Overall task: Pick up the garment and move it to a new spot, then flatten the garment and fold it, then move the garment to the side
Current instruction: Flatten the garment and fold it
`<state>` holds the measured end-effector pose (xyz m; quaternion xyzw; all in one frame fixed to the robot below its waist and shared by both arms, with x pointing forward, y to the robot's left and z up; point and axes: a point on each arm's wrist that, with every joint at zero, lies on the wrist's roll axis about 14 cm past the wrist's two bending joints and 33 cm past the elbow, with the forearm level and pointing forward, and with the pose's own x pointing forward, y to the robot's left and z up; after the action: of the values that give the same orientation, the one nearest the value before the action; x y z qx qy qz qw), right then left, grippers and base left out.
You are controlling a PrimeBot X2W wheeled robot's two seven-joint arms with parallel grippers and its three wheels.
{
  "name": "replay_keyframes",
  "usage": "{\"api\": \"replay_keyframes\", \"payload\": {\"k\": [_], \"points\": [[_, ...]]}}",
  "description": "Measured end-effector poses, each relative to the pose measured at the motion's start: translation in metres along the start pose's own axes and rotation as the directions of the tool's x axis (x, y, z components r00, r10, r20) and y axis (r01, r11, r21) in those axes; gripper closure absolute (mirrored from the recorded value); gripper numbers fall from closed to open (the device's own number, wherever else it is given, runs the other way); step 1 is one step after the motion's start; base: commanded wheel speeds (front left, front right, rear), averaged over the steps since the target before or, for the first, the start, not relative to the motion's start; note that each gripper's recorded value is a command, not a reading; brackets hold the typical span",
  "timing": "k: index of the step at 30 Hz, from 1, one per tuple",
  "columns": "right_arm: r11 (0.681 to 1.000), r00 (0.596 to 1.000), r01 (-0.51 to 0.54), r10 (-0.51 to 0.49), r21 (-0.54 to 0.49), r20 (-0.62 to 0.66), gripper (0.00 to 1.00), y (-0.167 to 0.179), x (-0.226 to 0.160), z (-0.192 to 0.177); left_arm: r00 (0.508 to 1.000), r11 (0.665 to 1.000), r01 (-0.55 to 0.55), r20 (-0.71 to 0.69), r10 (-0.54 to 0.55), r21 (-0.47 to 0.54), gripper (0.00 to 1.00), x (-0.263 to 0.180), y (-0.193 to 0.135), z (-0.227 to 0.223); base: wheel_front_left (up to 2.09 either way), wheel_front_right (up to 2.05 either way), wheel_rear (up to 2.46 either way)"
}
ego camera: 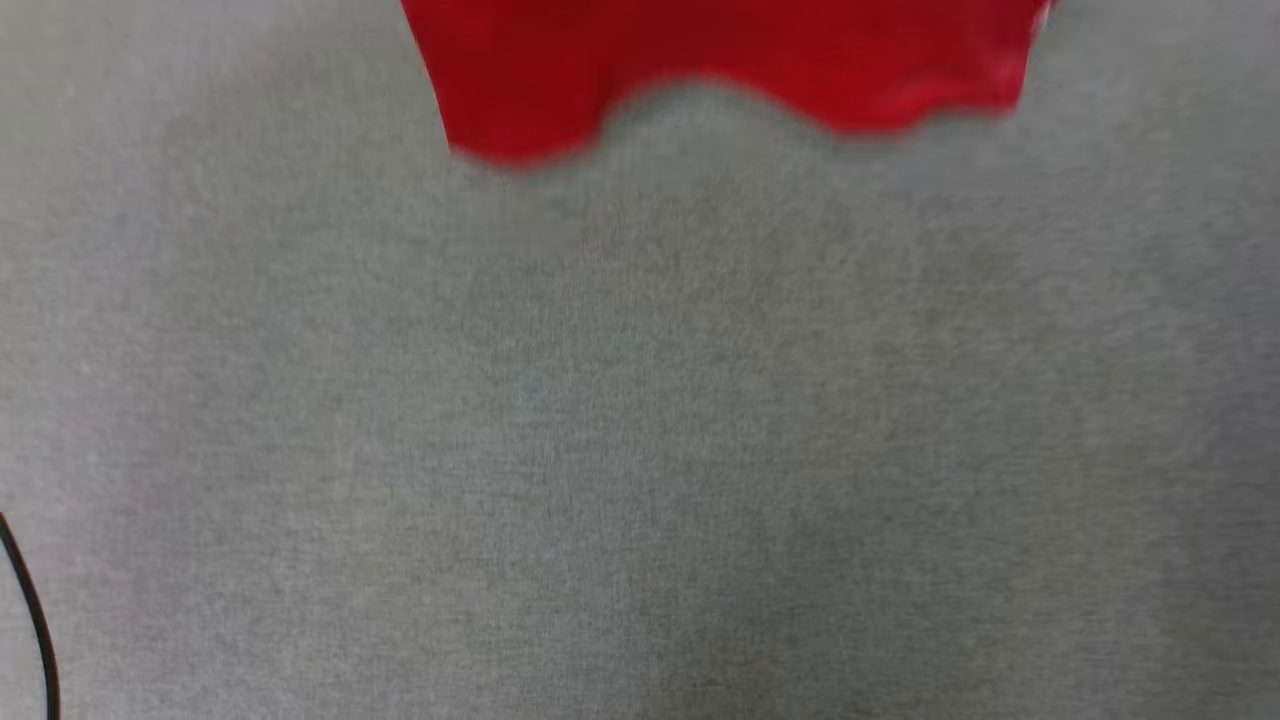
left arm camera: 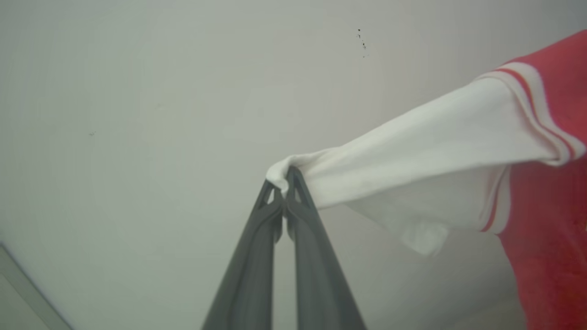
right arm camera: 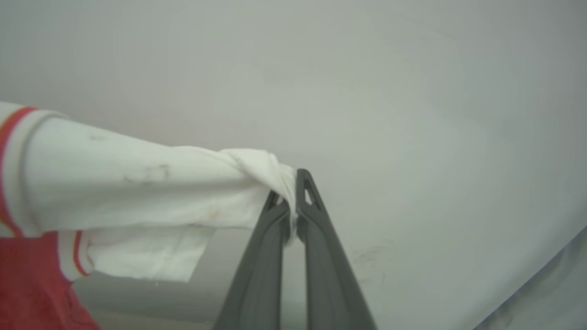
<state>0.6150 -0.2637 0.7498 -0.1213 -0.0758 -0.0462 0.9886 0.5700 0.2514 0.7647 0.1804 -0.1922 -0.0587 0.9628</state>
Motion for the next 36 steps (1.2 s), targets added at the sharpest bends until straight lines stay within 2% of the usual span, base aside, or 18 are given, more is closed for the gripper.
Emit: {"api": "replay_keyframes", "payload": {"k": [9,13,17,22,27,36], "points": [[0.998,0.994,0.053,-0.055,0.02,0.095,1.0,0.023,0.07,-0.022,0.997,0.997,-0.039,0.064,0.035,0.063,1.0,0.069,0.011,-0.033,0.0,0.0,0.0],[0.998,0.994,0.048,-0.052,0.044,0.099,1.0,0.042,0.088,-0.048,0.996,0.996,-0.058,0.077,0.053,0.061,1.0,0.081,0.013,-0.052,0.0,0.0,0.0],[0.997,0.998,0.018,-0.023,0.072,0.066,1.0,0.064,0.095,-0.078,0.998,0.997,-0.053,0.025,0.052,0.048,1.0,0.079,0.01,-0.085,0.0,0.0,0.0],[0.996,0.999,-0.022,0.025,0.092,-0.033,1.0,0.081,0.083,-0.125,0.997,1.0,-0.028,-0.065,0.027,-0.012,1.0,0.059,-0.007,-0.127,0.0,0.0,0.0],[0.993,0.985,-0.064,0.079,0.103,-0.156,1.0,0.094,0.054,-0.172,0.987,0.997,-0.013,-0.158,0.001,-0.072,1.0,0.024,-0.024,-0.16,0.0,0.0,0.0],[0.987,0.912,-0.114,0.149,0.111,-0.383,1.0,0.092,-0.022,-0.235,0.927,0.978,-0.014,-0.368,-0.065,-0.208,1.0,-0.074,-0.061,-0.21,0.0,0.0,0.0]]}}
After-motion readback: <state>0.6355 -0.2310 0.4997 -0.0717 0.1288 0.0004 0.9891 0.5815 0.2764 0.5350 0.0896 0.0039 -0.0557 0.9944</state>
